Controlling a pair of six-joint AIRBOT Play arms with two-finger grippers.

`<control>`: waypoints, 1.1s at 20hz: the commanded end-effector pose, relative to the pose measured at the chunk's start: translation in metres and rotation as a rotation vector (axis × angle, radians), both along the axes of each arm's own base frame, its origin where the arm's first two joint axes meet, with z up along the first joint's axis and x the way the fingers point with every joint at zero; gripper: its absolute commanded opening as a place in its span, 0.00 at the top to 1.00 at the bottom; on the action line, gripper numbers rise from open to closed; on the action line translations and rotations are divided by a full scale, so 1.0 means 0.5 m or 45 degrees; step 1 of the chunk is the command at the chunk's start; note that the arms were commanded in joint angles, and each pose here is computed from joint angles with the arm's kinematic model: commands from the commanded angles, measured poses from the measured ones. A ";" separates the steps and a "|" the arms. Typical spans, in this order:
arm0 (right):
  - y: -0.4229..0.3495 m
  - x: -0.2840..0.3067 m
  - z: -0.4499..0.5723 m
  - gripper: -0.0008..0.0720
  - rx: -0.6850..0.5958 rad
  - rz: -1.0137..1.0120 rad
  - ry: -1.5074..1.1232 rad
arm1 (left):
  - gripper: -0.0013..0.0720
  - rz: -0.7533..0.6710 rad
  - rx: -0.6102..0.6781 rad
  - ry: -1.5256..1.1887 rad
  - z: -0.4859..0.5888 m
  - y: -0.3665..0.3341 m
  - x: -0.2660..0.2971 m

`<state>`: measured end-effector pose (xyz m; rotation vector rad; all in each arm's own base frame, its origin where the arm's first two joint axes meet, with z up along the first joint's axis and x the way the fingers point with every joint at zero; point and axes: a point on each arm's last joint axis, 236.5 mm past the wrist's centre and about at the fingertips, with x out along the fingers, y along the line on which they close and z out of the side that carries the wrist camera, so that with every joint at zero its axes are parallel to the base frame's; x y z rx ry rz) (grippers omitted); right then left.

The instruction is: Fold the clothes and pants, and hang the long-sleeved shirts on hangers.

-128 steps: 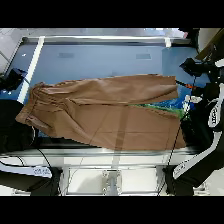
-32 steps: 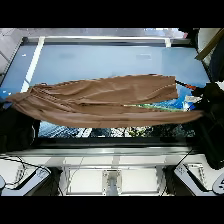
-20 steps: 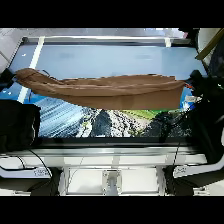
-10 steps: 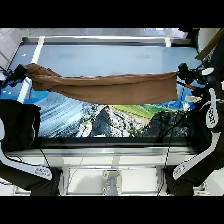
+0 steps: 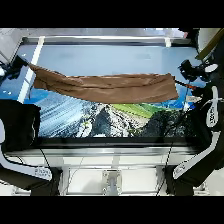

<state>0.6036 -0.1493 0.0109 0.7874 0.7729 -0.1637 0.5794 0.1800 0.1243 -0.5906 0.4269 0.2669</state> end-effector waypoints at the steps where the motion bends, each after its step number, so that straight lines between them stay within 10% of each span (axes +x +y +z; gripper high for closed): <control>1: -0.019 -0.077 0.014 0.46 -0.122 0.211 0.162 | 0.03 -0.064 0.192 -0.158 0.178 -0.024 -0.038; 5: -0.005 -0.128 -0.003 0.45 -0.110 0.335 0.266 | 0.03 -0.287 0.289 -0.108 0.252 -0.142 -0.108; 10: 0.046 -0.158 -0.086 0.13 0.159 0.477 0.328 | 0.03 -0.669 0.350 0.038 0.192 -0.355 -0.123; 22: 0.038 -0.139 -0.225 0.13 0.283 0.435 0.349 | 0.04 -1.203 0.592 0.002 0.096 -0.728 -0.126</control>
